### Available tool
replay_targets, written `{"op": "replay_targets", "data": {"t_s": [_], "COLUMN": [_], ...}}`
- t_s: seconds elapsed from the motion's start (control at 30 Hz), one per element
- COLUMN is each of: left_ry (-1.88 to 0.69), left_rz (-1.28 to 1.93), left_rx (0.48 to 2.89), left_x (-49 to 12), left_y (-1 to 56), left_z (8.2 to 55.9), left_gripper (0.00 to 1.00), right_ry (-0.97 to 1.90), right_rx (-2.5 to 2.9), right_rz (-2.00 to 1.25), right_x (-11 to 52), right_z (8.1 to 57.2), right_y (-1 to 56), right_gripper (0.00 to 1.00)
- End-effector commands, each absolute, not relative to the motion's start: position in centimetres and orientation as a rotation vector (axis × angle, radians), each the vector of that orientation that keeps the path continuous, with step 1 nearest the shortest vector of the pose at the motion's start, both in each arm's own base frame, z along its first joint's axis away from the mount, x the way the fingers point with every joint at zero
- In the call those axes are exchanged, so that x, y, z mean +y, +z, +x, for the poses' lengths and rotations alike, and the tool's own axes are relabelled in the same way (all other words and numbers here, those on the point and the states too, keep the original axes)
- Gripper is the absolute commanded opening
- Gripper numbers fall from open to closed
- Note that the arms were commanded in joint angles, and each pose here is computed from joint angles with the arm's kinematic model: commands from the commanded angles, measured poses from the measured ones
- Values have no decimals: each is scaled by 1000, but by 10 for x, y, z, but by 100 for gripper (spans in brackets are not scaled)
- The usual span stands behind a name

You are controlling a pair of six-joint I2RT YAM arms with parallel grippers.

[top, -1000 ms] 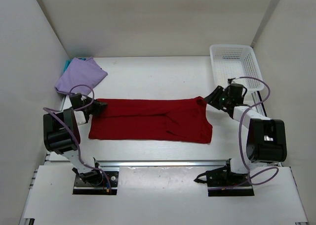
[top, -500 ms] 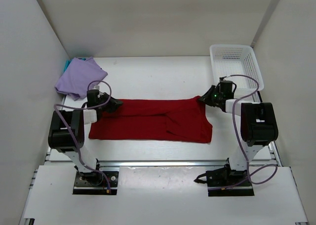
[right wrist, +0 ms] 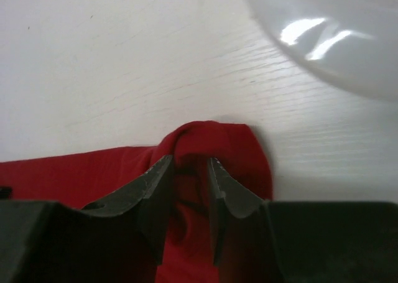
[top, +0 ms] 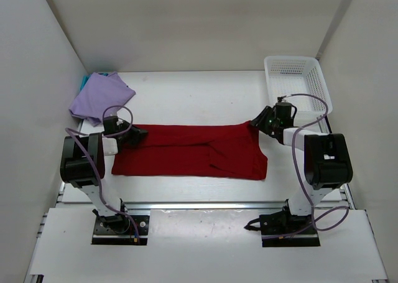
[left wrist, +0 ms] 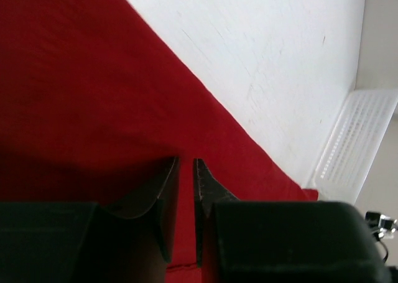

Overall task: Fold and stack the t-shirts
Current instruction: Fold the other side of the tshirt into a rectangle

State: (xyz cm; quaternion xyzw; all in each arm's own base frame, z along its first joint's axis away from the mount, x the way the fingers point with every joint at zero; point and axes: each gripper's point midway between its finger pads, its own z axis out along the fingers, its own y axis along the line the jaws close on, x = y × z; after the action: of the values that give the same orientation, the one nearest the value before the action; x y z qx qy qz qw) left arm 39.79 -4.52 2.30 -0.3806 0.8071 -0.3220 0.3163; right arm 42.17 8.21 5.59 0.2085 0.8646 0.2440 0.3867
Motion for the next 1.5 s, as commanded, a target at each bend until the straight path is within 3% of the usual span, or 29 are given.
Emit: {"op": "replay_targets", "data": {"t_s": [0.0, 0.5, 0.6, 0.63, 0.83, 1.1, 1.27, 1.47], "left_ry": [-860, -882, -876, -870, -876, -817, -814, -810], "left_rz": [-897, -959, -978, -990, -1039, -1100, -1101, -1112], "left_rx": [2086, 2070, 2071, 2067, 2057, 2036, 2046, 2028], "left_x": [-55, -45, -43, -41, -27, 1, -1, 5], "left_y": [49, 43, 39, 36, 31, 24, 22, 24], "left_z": [408, 411, 411, 411, 415, 407, 409, 410], "left_gripper": [26, 25, 26, 26, 25, 24, 24, 24], "right_ry": [660, 635, 620, 616, 584, 522, 495, 404], "right_rx": [2138, 2113, 2122, 2115, 2101, 2028, 1993, 2040], "right_rz": [457, 583, 612, 611, 651, 714, 687, 767], "right_x": [97, 83, 78, 77, 69, 33, 26, 16], "right_z": [440, 453, 454, 454, 457, 467, 479, 464], "right_y": [75, 63, 59, 61, 59, 78, 89, 74], "right_gripper": [26, 21, 14, 8, 0, 0, 7, 2]}}
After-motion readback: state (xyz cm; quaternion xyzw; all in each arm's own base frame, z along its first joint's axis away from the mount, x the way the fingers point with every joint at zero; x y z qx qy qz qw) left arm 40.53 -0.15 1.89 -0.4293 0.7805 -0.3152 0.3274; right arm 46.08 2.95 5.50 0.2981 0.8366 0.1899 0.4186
